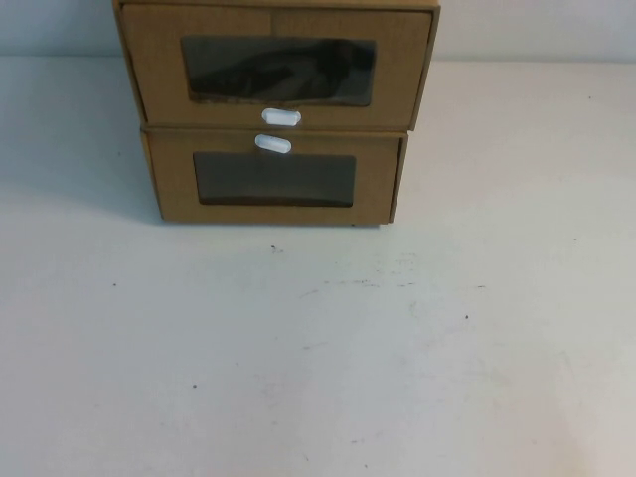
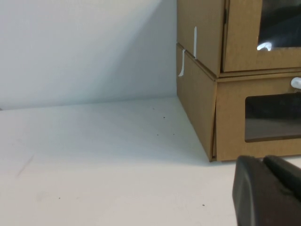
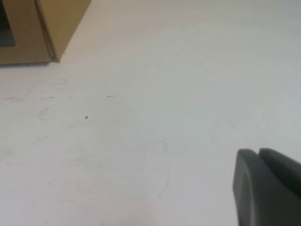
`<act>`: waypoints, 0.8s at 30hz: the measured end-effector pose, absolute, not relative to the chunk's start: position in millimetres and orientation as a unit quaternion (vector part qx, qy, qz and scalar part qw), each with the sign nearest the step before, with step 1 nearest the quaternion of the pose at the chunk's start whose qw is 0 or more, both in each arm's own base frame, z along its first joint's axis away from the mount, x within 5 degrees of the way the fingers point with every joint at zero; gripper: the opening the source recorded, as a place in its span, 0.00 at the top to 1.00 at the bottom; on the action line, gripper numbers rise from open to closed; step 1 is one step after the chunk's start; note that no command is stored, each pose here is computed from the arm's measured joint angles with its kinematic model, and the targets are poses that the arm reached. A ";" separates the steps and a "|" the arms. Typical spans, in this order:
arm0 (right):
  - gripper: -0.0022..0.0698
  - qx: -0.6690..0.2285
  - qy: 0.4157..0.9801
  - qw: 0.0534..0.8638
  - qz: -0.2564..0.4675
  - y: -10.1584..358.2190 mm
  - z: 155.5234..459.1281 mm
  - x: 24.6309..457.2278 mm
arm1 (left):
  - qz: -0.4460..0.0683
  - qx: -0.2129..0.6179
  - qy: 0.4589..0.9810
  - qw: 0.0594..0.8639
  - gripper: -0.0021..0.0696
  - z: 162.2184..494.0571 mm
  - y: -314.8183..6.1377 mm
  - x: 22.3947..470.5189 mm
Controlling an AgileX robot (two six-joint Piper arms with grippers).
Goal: Close the shoe box
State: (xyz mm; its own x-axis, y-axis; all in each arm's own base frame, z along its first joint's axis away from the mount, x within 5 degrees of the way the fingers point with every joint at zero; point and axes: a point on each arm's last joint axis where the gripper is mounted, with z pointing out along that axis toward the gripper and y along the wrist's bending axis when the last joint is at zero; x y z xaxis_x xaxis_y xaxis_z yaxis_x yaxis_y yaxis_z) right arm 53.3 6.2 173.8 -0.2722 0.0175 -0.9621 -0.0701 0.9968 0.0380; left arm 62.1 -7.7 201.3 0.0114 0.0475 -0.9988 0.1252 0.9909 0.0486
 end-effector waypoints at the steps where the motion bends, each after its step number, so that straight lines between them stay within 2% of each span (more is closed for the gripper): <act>1: 0.99 -0.017 0.798 0.602 0.035 6.1 173.5 53.2 | -0.027 0.061 0.703 0.708 0.98 201.3 -7.7 62.1; 24: 0.99 -0.017 0.799 0.601 0.034 6.1 173.2 53.2 | -0.027 0.061 0.703 0.708 0.98 201.3 -7.7 62.1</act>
State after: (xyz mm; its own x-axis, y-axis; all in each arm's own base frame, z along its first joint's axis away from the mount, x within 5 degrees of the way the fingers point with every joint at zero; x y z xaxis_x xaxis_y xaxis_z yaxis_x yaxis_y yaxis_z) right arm 53.2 6.1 173.2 -0.2779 0.0136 -0.9605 -0.0690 0.9970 0.0341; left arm 62.1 -7.7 201.3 0.0114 0.0475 -0.9988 0.1252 0.9909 0.0486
